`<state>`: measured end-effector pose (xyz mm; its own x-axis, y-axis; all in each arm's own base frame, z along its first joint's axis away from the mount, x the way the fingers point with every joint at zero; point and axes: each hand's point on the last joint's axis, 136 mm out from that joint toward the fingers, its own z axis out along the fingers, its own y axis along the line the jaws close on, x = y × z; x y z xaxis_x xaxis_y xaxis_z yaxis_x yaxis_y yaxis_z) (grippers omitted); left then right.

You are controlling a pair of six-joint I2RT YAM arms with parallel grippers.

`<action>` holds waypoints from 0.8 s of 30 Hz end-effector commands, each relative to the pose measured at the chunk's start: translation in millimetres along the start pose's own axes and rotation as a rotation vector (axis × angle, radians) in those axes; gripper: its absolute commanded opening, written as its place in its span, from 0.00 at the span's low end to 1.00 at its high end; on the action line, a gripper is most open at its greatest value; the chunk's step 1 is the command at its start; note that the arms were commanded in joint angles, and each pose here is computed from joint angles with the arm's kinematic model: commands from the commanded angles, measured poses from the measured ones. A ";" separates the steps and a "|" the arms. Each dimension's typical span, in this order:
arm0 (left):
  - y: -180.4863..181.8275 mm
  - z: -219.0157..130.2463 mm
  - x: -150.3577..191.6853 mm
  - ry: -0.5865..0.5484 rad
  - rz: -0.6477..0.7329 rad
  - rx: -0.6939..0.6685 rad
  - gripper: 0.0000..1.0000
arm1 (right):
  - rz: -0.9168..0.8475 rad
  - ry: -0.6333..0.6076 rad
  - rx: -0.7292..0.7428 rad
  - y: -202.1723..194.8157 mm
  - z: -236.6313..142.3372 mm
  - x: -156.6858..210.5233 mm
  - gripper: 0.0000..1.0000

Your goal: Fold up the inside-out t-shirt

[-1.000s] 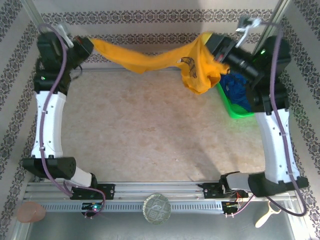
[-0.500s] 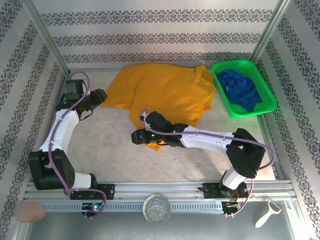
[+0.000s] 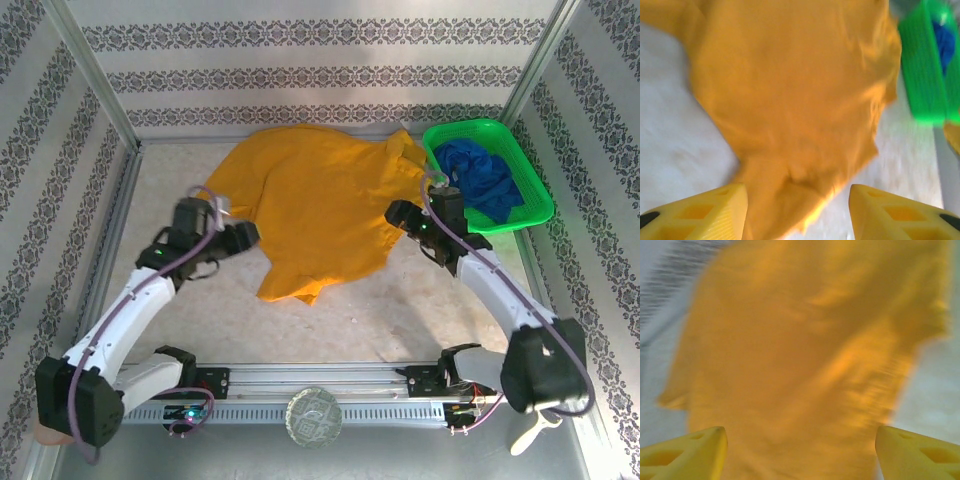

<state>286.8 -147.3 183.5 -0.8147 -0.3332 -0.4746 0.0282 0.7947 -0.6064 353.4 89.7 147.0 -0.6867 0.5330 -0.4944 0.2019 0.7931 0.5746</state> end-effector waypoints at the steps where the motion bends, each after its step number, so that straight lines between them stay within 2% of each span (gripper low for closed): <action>1: -4.9 20.5 47.6 0.066 -0.003 -0.051 0.56 | 0.005 0.073 0.047 -16.2 13.9 7.0 0.78; 5: -13.1 50.5 88.5 0.129 0.026 -0.053 0.56 | -0.006 0.098 0.162 -34.3 37.1 1.3 0.77; 9: -32.3 73.5 97.4 0.172 0.090 -0.049 0.56 | 0.002 0.093 0.260 -49.9 54.8 -5.5 0.77; 14: -78.1 109.4 100.4 0.259 0.260 -0.045 0.58 | 0.000 0.103 0.349 -60.6 82.1 -16.2 0.78; 18: -105.5 148.8 115.5 0.358 0.392 -0.058 0.61 | 0.004 0.129 0.392 -65.2 101.7 -20.6 0.78; 22: -113.1 189.5 140.8 0.461 0.491 -0.112 0.61 | 0.022 0.176 0.424 -70.0 120.3 -18.6 0.78; 24: -111.9 202.5 145.6 0.472 0.519 -0.146 0.61 | 0.030 0.197 0.429 -71.0 127.2 -16.0 0.78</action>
<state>298.3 -397.0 81.1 -0.8890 0.2127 -0.4055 0.3772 0.8423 -0.3851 441.3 60.4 37.6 -0.7725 0.5271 -0.3541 0.4472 0.8475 0.2858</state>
